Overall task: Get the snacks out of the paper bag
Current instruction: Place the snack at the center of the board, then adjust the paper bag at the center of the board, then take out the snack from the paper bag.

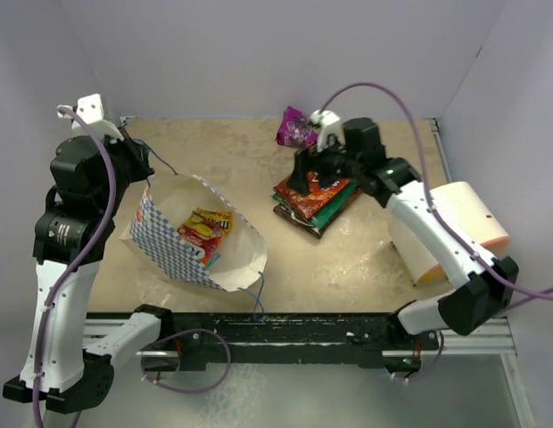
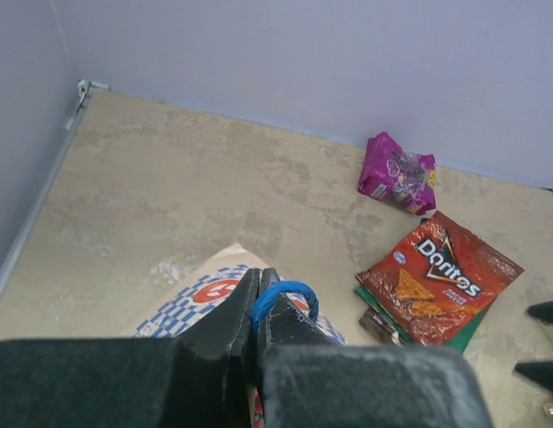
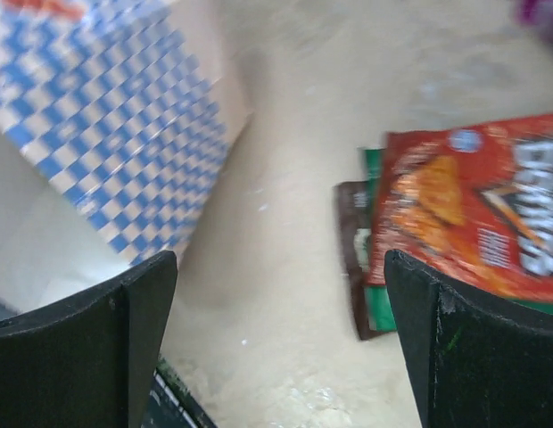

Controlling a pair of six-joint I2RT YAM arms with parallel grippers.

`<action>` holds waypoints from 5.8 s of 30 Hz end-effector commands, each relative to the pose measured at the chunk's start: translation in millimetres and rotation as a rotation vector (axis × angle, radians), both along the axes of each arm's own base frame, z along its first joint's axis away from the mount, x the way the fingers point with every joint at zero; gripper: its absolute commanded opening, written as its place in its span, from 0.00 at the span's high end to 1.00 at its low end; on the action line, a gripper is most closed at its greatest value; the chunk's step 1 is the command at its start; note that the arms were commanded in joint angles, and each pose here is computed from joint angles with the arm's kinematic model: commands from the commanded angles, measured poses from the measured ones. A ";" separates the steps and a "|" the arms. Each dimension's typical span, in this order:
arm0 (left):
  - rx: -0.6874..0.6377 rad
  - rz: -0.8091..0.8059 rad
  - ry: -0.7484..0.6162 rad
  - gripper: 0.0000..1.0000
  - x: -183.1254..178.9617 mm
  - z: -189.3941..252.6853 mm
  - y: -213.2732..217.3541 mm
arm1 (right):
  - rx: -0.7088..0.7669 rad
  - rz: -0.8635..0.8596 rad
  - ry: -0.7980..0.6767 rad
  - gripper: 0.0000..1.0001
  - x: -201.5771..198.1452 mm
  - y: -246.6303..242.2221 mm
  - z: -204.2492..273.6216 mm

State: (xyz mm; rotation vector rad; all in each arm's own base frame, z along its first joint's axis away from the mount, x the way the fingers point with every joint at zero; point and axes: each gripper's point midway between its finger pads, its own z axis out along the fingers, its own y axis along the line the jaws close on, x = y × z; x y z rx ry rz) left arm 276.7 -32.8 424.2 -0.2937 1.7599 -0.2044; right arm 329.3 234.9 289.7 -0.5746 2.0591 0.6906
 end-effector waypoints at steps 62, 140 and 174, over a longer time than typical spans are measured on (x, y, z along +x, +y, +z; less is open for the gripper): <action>-0.309 -0.692 0.226 1.00 -119.1 -25.5 -109.6 | -0.230 1.170 -0.976 0.42 -252.2 158.0 -122.6; -0.282 -0.135 0.391 1.00 -106.7 -81.1 -34.7 | 0.026 1.126 -0.545 0.91 -205.4 291.4 -127.8; -0.288 -0.230 0.485 1.00 -109.4 -97.0 -51.8 | -0.551 1.245 -1.218 0.16 -138.7 224.8 -207.2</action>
